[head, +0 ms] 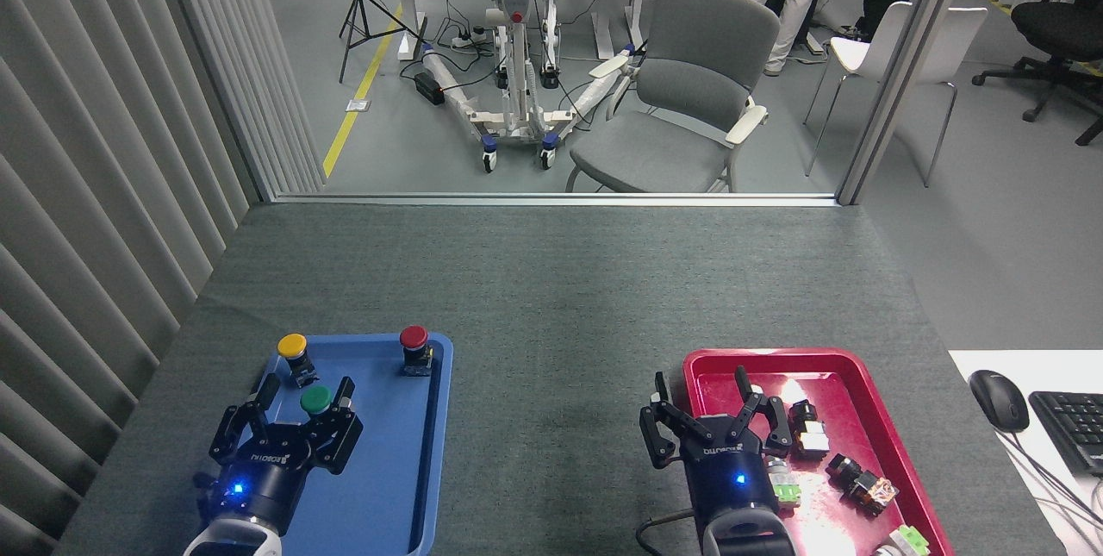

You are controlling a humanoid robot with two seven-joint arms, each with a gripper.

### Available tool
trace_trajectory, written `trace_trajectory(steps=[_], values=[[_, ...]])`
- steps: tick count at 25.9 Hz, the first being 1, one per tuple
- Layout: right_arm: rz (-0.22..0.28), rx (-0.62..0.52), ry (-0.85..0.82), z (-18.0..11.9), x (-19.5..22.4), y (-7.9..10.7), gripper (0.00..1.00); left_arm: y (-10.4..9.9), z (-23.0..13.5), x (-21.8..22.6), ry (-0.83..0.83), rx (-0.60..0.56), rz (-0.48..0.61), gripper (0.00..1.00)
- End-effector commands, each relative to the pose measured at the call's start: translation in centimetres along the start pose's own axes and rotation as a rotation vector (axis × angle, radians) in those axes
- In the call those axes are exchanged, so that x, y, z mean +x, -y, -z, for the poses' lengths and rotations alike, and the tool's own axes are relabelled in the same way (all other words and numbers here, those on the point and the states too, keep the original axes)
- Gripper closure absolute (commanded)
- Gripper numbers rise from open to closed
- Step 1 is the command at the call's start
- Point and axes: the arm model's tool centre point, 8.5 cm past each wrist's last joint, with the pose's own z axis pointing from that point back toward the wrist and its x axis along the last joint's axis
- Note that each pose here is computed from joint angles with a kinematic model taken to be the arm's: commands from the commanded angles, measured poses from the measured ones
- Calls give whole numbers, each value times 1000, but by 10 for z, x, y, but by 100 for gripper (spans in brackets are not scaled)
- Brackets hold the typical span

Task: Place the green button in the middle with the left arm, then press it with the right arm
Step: 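Move the left gripper over the green button in the blue tray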

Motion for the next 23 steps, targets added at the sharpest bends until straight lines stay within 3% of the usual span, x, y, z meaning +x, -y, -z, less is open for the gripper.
trace_trajectory(steps=[1, 23], values=[[1, -4, -1, 0, 0, 1, 0, 1, -1, 0, -2, 0, 2, 0], [1, -3, 1, -4, 0, -1, 0, 6, -1, 13, -35, 16, -50, 0]])
